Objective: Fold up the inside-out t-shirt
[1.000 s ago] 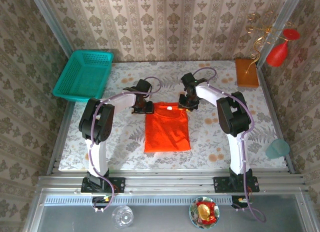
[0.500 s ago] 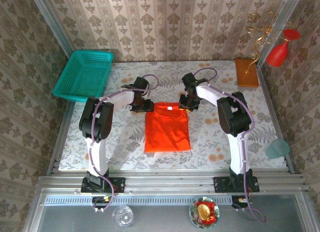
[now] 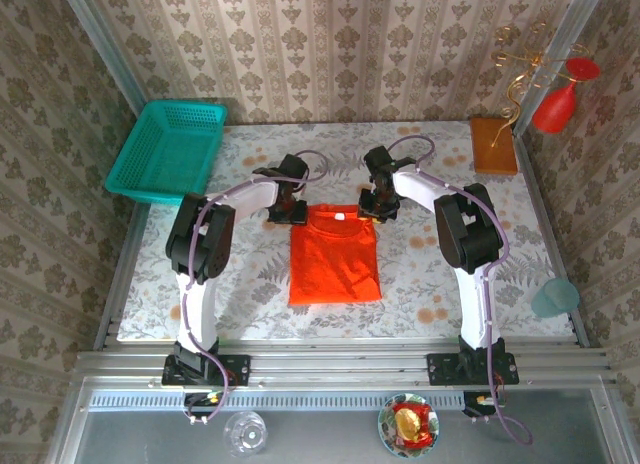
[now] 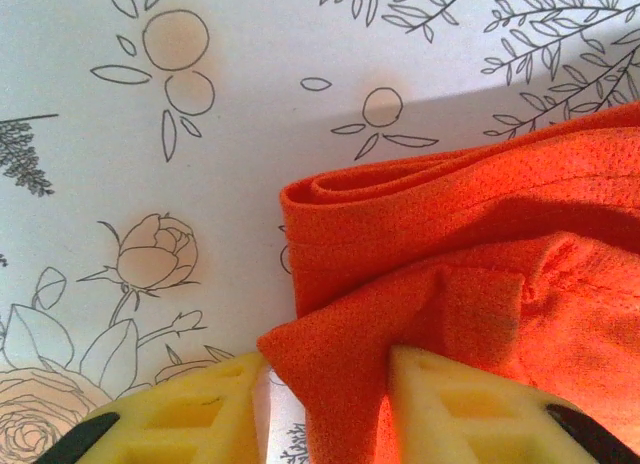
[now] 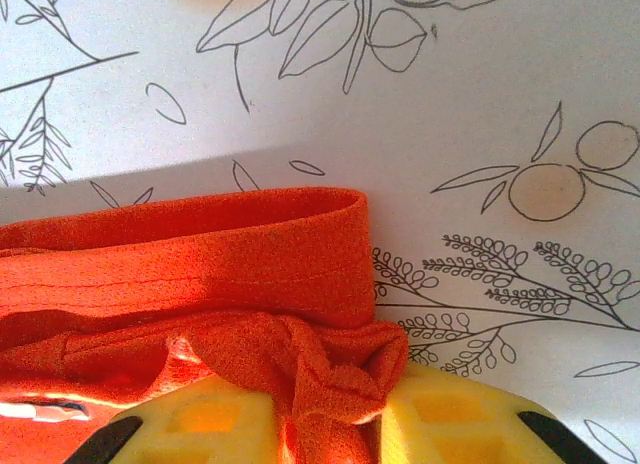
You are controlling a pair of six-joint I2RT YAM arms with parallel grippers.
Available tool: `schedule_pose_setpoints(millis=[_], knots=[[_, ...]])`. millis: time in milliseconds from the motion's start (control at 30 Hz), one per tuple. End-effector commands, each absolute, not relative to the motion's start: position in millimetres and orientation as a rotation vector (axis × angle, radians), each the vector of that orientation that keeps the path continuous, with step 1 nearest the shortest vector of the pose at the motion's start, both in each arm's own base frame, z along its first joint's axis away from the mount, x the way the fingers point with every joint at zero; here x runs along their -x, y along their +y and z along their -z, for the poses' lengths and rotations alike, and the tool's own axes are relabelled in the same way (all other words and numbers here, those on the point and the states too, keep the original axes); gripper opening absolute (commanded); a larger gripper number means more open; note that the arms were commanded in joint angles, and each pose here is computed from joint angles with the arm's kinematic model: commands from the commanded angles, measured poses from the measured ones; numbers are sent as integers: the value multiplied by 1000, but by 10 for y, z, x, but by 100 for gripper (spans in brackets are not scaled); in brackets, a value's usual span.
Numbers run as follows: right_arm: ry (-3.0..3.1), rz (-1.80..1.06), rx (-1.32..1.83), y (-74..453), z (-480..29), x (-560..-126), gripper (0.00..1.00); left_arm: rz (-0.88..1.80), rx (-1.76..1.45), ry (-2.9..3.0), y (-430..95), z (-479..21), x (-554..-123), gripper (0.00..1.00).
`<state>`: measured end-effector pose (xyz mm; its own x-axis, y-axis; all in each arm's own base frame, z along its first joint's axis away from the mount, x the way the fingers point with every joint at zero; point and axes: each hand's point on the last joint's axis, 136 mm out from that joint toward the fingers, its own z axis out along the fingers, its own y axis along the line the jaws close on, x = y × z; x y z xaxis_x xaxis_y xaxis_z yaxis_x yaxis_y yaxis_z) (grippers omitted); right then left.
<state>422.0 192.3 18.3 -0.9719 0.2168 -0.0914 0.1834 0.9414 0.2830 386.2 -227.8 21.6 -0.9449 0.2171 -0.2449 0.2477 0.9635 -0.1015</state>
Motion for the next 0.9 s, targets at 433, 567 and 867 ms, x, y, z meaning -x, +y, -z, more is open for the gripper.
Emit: schedule_pose_setpoints(millis=[433,567,867], knots=[[3024,-424,-302,1950,-35,-4064,17,264,-471,2981,-2565,255,-3570,10],[2949,-450,-296,1957,-153,-4140,6,295,-441,2935,-2528,140,-3652,0],[2644,-465,-184,1907,-1040,-4493,0,430,-337,2697,-2378,-678,-4066,0]])
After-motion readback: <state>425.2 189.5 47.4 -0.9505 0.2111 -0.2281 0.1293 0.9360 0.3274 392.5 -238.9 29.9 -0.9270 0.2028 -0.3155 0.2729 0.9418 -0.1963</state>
